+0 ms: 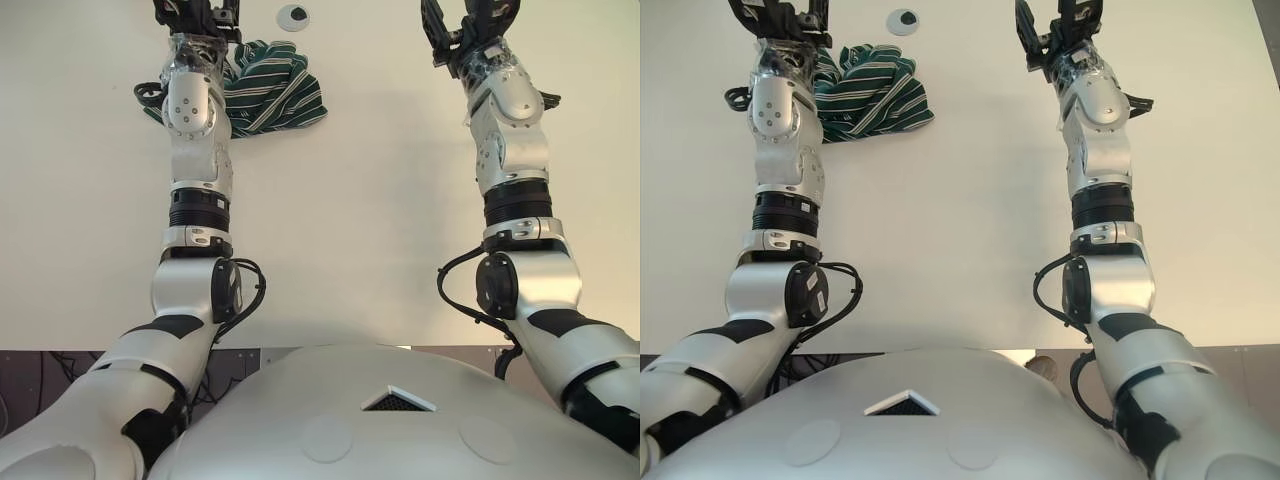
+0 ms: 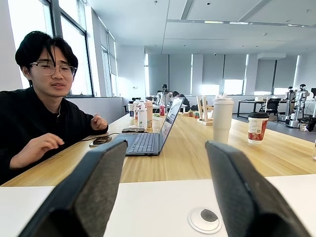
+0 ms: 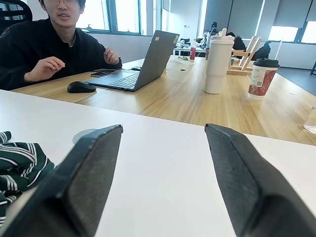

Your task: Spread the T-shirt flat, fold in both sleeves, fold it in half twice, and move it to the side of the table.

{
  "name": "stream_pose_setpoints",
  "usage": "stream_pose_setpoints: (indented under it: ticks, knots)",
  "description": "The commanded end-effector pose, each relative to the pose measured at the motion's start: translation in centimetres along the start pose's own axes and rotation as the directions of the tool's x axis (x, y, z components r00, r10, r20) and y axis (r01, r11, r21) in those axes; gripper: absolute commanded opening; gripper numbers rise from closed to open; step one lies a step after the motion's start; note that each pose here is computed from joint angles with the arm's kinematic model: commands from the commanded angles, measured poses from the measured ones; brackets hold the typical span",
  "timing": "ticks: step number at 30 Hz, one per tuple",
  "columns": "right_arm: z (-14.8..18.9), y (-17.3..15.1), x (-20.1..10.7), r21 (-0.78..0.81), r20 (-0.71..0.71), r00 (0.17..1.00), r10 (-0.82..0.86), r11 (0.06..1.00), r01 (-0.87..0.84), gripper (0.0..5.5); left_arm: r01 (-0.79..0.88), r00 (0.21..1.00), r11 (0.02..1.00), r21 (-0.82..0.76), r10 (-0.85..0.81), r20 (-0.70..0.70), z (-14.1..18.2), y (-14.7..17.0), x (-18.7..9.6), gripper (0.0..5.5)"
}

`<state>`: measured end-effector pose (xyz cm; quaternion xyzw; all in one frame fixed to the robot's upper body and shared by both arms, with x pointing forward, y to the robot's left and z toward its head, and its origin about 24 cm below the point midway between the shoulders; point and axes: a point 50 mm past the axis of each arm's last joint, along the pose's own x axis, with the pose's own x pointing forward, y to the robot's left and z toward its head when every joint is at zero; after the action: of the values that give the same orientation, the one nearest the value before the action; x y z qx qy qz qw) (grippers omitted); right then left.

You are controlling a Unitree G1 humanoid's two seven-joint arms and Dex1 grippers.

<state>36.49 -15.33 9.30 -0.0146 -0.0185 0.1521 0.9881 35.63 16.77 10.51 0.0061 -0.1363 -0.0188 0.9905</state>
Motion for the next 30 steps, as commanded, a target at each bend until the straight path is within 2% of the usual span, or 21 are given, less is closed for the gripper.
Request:
stream_pose_setpoints:
  ticks: [1,5,9,13,15,17,25,30]
  knots:
    - [0.2,0.1,0.2,-0.001,-0.006,1.0,0.007,1.0,-0.007,3.07,0.015,1.0,1.0,0.02,-0.015,-0.009,0.0,0.3,0.0,2.88]
    - [0.1,0.1,0.2,-0.002,-0.01,1.0,0.005,1.0,-0.005,3.07,0.049,0.997,0.996,0.075,-0.044,-0.068,-0.4,1.5,0.1,2.88]
    - [-0.2,0.1,0.0,-0.006,-0.022,1.0,0.007,1.0,-0.008,3.07,0.13,0.971,0.986,0.104,-0.105,-0.214,-1.0,4.0,0.0,2.88]
    - [-0.4,0.2,-0.2,-0.006,-0.028,1.0,0.008,1.0,-0.008,3.07,0.248,0.902,0.968,0.041,-0.215,-0.375,-1.8,5.3,0.0,2.88]
    - [-0.6,0.3,-0.2,-0.005,-0.031,0.999,0.009,1.0,-0.009,3.07,0.305,0.843,0.951,-0.059,-0.298,-0.448,-2.6,5.3,-0.5,2.88]
    - [-0.6,0.3,-0.3,-0.005,-0.032,0.999,0.007,1.0,-0.007,3.07,0.369,0.791,0.925,-0.087,-0.362,-0.494,-3.4,5.0,-1.1,2.88]
    - [-1.0,0.1,-0.6,-0.001,-0.041,0.999,-0.009,1.0,0.009,3.07,0.359,0.792,0.914,-0.189,-0.405,-0.457,-2.9,4.7,-0.5,2.88]
    - [-0.8,0.1,-0.5,-0.005,-0.041,0.999,-0.005,1.0,0.005,3.07,0.312,0.817,0.882,-0.354,-0.439,-0.375,-1.7,4.2,0.3,2.88]
